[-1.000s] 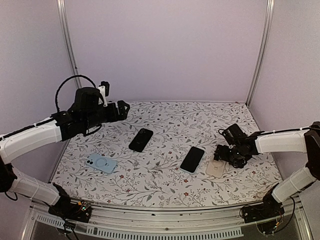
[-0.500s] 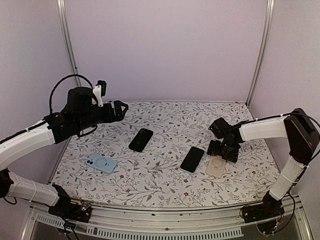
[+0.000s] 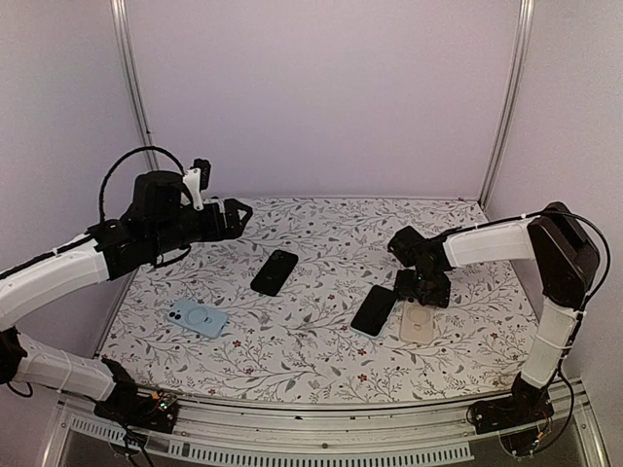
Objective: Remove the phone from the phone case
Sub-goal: Pick up the phone with the phone case at the center of the board.
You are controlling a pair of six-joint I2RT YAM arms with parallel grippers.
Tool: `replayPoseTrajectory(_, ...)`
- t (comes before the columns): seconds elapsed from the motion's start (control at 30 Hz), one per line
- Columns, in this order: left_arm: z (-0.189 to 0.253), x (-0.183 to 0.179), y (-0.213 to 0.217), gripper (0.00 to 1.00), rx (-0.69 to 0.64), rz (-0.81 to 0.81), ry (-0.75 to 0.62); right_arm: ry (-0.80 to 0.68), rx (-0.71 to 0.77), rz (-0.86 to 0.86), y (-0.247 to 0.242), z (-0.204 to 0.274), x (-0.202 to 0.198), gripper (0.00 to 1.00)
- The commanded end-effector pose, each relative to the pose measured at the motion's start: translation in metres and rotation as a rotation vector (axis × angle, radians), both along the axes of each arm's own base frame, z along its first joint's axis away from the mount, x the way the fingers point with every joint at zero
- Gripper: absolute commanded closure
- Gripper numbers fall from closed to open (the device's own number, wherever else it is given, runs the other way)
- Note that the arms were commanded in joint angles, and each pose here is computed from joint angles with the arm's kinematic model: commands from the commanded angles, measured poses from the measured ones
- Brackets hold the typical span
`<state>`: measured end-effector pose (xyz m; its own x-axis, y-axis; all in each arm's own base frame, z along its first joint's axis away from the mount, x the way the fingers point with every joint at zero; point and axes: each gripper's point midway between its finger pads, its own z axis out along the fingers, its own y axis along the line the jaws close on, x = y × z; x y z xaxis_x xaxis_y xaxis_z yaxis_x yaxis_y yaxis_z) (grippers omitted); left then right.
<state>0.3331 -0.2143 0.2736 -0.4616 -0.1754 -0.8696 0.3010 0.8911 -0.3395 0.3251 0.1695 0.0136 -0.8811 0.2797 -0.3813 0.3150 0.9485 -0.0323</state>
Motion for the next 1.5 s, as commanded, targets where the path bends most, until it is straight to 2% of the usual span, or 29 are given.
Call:
replayPoseTrajectory(0.0,0.008,0.002,-0.008,0.01,-0.030,-0.037,0.000,0.084,0.011,0.005,-0.006,-0.021,-0.031,0.11)
replayPoseTrajectory(0.3,0.003,0.002,-0.026,0.01,-0.049,-0.110,0.041,0.030,0.023,0.072,-0.016,-0.008,-0.043,0.18)
replayPoseTrajectory(0.53,0.004,-0.007,-0.045,0.01,-0.082,-0.223,0.076,-0.028,0.140,0.192,0.011,0.005,-0.032,0.43)
replayPoseTrajectory(0.67,0.007,-0.011,-0.054,0.01,-0.113,-0.268,0.090,-0.059,0.199,0.241,0.020,0.015,-0.024,0.49)
replayPoseTrajectory(0.87,0.009,-0.017,-0.066,0.01,-0.156,-0.338,0.123,-0.118,0.266,0.275,0.027,0.037,-0.014,0.54)
replayPoseTrajectory(1.1,0.009,-0.019,-0.071,0.01,-0.192,-0.361,0.129,-0.291,0.330,0.272,0.033,0.093,0.006,0.55)
replayPoseTrajectory(1.47,-0.009,-0.016,-0.096,0.01,-0.258,-0.383,0.168,-0.557,0.633,0.256,0.090,0.184,0.038,0.56)
